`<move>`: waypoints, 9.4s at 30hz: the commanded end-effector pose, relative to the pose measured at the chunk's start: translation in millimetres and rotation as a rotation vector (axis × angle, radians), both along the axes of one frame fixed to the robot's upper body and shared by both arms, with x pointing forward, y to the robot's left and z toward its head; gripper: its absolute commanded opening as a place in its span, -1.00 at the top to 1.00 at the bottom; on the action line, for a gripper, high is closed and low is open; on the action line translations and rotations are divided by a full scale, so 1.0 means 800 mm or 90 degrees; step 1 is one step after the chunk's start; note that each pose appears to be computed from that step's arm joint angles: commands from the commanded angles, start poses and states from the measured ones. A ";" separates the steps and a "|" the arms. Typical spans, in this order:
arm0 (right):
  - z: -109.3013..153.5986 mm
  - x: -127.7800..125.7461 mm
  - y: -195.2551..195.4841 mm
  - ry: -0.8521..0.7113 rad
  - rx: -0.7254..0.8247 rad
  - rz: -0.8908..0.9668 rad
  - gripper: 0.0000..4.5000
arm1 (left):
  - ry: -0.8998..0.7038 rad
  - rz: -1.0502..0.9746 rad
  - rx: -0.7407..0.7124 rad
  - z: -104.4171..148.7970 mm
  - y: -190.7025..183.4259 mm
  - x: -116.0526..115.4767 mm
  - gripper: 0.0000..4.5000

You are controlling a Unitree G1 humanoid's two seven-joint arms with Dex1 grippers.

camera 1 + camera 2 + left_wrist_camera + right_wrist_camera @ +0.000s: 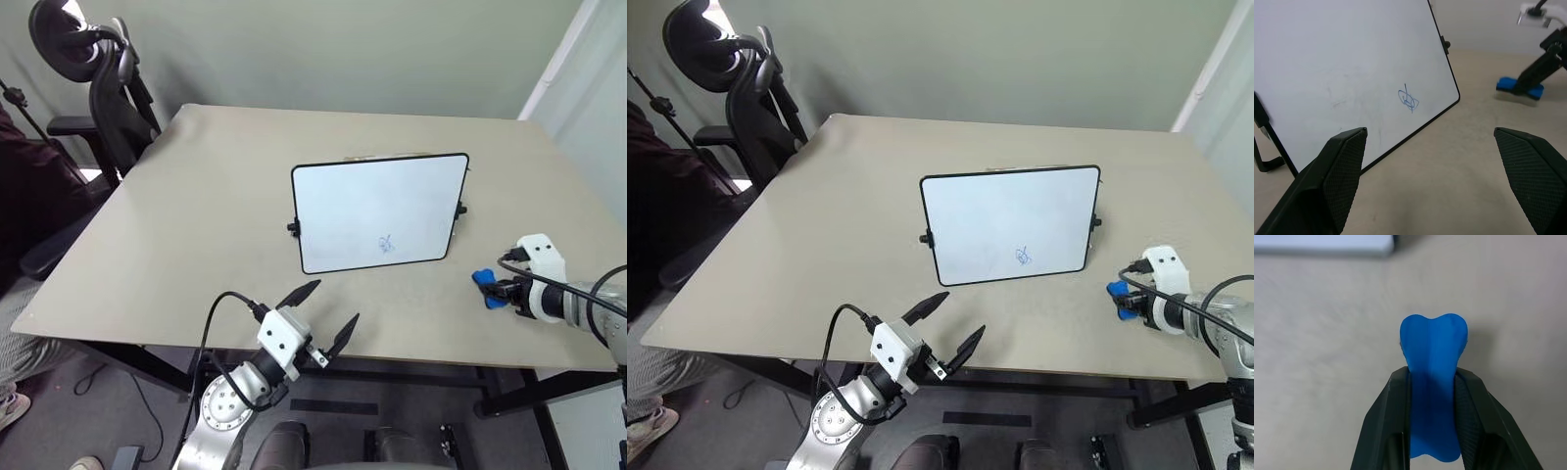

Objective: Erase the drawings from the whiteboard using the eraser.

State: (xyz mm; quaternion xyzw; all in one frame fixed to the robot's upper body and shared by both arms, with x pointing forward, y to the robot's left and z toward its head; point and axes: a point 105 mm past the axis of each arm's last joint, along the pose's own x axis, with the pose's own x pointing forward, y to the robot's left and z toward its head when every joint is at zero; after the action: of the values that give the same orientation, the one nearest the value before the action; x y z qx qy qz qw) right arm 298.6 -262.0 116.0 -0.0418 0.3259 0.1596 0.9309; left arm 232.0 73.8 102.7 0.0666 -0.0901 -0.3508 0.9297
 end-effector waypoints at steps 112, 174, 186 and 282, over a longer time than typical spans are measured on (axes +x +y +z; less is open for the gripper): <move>0.036 0.100 0.333 -0.135 0.038 0.252 0.49 | -0.048 0.020 -0.025 0.023 0.002 0.005 -1.00; 0.014 0.100 0.282 -0.005 0.005 0.201 0.49 | -0.047 0.016 -0.028 0.023 0.001 0.005 -1.00; -0.020 0.098 0.277 0.060 -0.004 0.179 0.49 | -0.049 0.024 -0.027 0.023 0.004 0.005 -1.00; 0.049 0.100 0.309 -0.262 -0.014 0.197 0.49 | -0.053 0.021 -0.030 0.025 0.002 0.009 -1.00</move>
State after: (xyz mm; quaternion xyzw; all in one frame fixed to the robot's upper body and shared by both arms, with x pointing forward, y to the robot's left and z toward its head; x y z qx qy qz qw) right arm 379.8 -21.5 137.3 -0.1263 0.1644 0.2766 0.9384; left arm 240.9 76.6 113.5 0.0617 -0.1146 -0.3296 0.9351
